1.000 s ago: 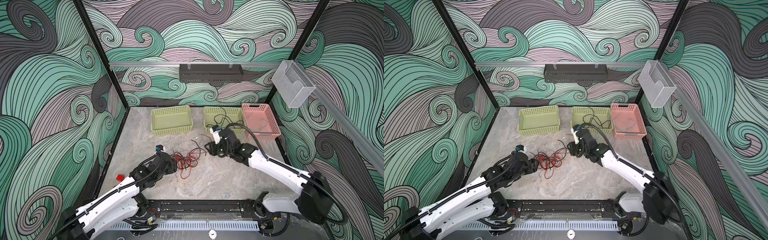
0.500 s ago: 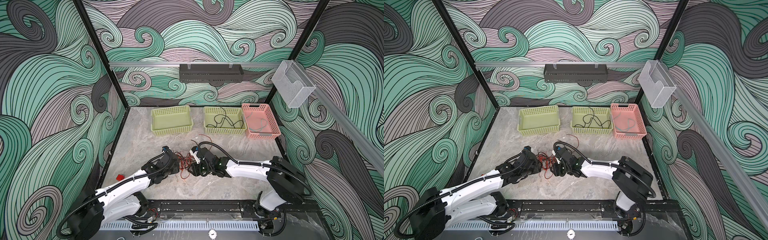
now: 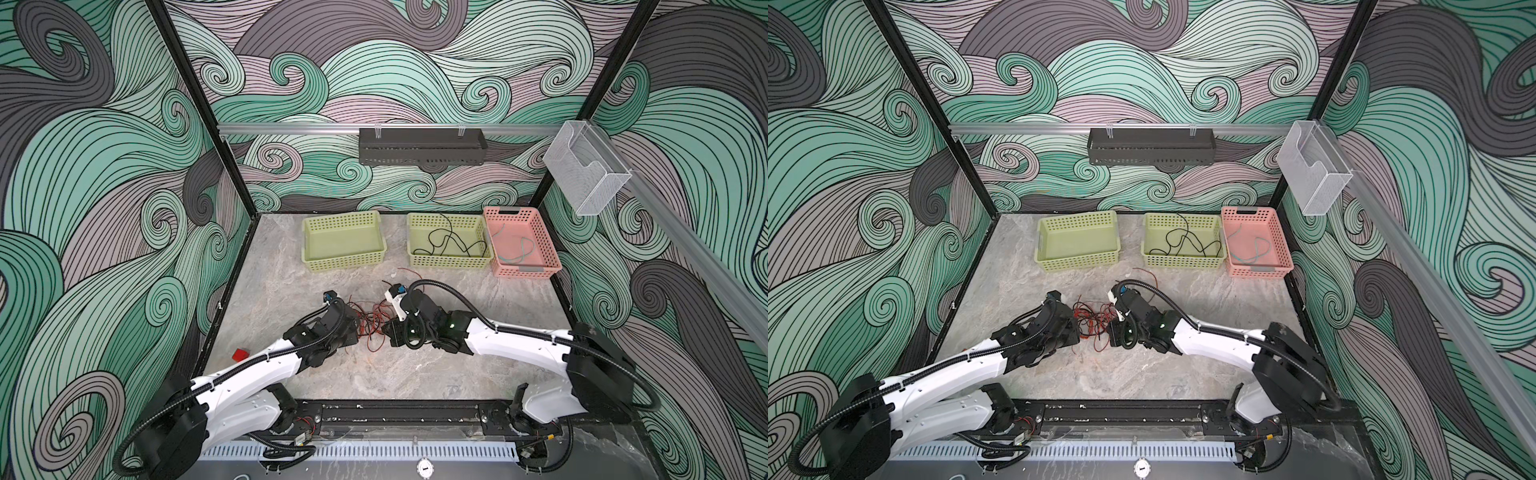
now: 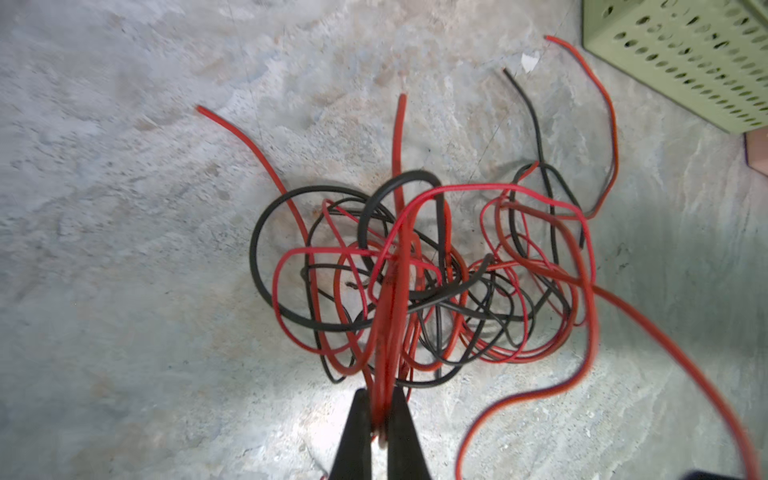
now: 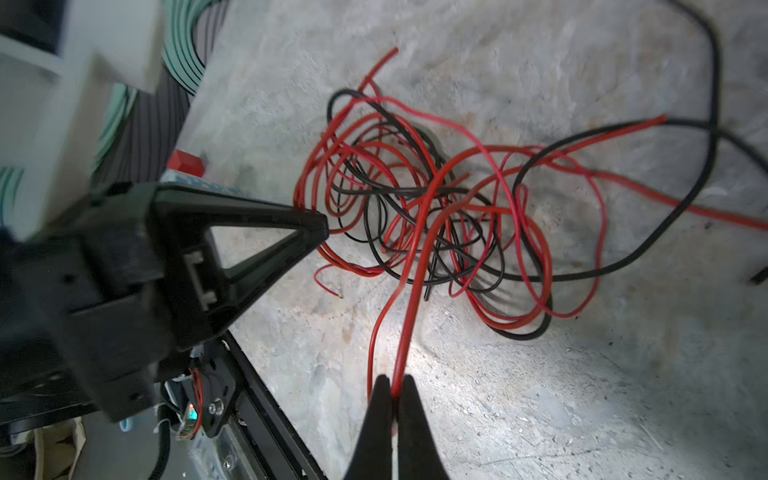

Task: Untangle the cables
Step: 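Grasp a red cable with the right gripper while the left gripper holds the pile, then lift the red cable high with the right gripper, drawing it out of the pile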

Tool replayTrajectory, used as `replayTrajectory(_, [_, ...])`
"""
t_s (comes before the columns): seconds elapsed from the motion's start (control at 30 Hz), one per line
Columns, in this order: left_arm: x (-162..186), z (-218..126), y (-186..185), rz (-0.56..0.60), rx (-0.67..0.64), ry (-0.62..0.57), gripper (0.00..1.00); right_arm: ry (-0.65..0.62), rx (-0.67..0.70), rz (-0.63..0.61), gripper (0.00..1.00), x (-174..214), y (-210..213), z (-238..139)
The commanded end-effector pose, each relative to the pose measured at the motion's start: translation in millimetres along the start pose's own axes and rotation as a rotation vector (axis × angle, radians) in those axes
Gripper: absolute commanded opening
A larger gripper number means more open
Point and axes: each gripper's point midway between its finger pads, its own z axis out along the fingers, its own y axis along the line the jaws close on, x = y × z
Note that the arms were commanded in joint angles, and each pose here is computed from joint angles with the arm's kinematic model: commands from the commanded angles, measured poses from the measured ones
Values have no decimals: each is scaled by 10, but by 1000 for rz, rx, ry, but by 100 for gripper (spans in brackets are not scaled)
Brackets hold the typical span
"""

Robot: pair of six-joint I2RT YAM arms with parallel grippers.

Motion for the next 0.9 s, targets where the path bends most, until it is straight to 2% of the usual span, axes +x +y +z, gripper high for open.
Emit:
replayTrajectory(0.0, [0, -27, 258, -19, -86, -47, 3, -122, 30, -65, 0, -362, 109, -406])
replayTrajectory(0.1, [59, 34, 390, -61, -96, -77, 3, -196, 86, -99, 0, -576, 111, -738])
replayTrajectory(0.33, [151, 67, 629, -104, -155, -97, 2, -400, 104, -157, 0, -1051, 194, -1549])
replayTrajectory(0.63, [178, 110, 739, -104, -189, -111, 1, -682, 242, -220, 0, -1508, 43, -2681])
replayTrajectory(0.87, [165, 162, 755, -115, -201, -111, 1, -858, 335, -225, 0, -1855, -31, -3363])
